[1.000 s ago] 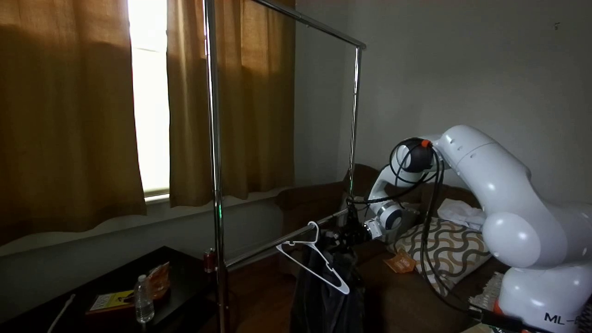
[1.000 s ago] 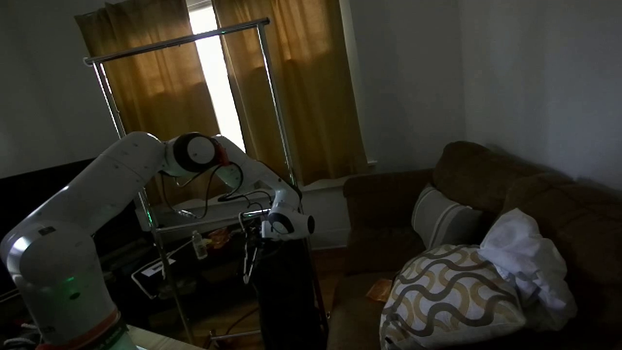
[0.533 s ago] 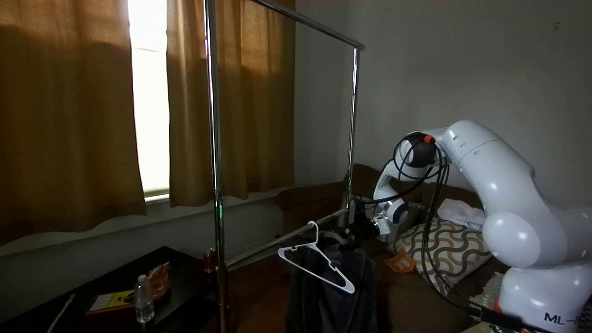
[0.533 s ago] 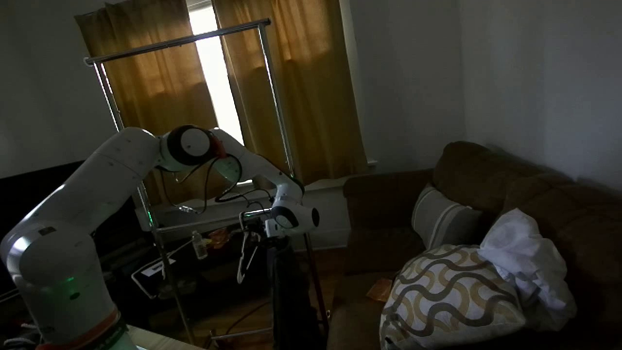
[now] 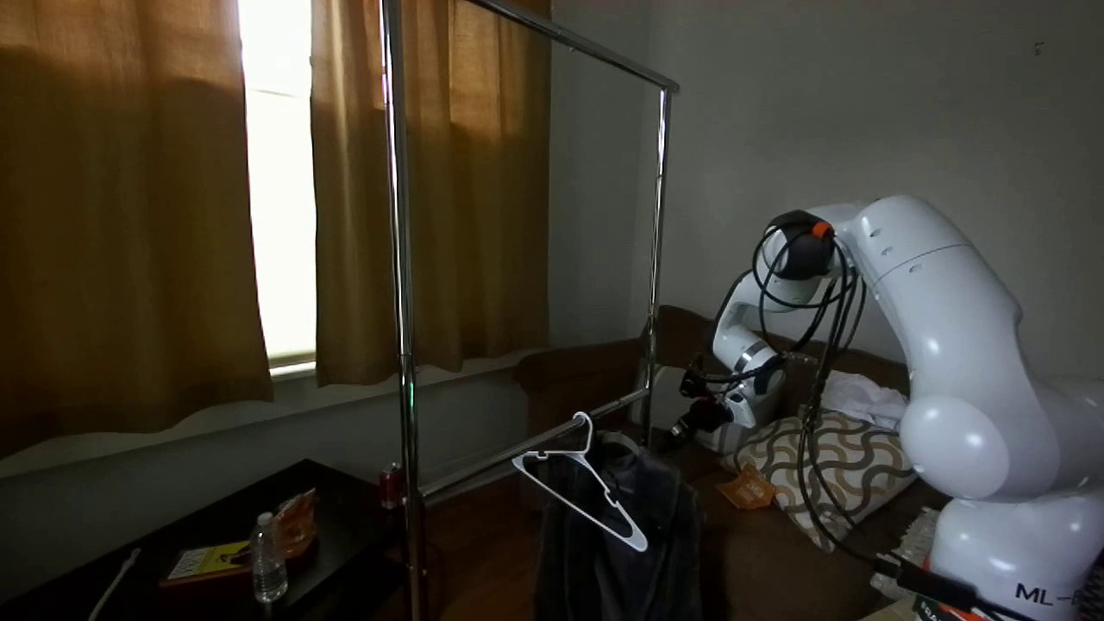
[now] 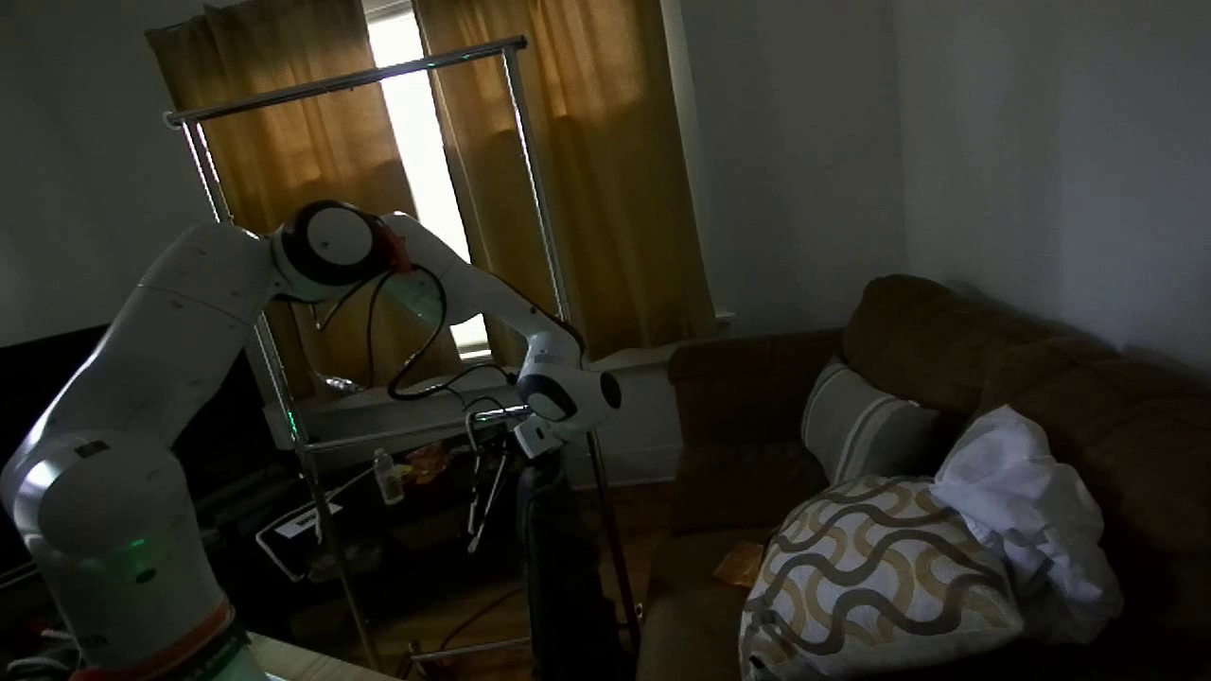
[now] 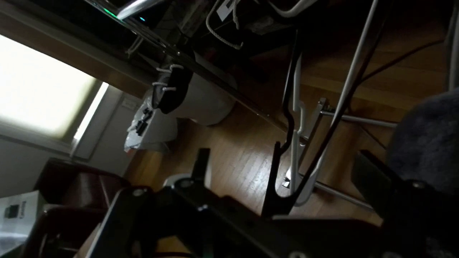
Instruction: Hang the black coat hanger on the bottom railing
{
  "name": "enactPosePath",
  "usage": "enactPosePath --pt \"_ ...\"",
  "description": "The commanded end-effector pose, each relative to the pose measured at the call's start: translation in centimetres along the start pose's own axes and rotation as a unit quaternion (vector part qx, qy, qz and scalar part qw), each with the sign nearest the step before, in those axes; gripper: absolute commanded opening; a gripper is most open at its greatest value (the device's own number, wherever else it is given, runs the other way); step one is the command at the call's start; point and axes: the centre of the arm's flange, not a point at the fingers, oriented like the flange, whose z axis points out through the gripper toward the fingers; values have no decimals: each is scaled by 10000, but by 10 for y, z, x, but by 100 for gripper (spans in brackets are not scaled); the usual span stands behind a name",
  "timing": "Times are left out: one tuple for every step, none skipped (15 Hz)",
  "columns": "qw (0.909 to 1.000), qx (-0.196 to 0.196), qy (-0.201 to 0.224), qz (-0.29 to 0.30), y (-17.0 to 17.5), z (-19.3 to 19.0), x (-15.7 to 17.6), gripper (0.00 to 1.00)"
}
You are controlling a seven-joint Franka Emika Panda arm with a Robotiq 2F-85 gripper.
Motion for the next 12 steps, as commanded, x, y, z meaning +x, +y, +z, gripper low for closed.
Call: enactPosePath --pt "9954 497 218 -784 50 -20 6 100" --pt "9923 606 321 -1034 58 -26 5 100" --pt "9888 666 435 -1265 66 -32 4 100" --pt "9846 712 552 -1495 75 -37 4 100" --pt "9799 744 671 -1728 82 -43 2 100" --pt "9743 754 810 -1961 88 -49 2 100" --pt "9682 748 942 -2195 96 -54 0 100" --pt "9617 698 1082 -2421 102 -59 -1 100" --pt "9543 661 1242 -2636 109 -62 -2 100" --pt "9464 626 1412 -2837 116 -66 -5 100" --pt "9379 624 1571 -3030 119 -69 -6 100" --pt "9286 577 1735 -3227 125 -72 -9 100"
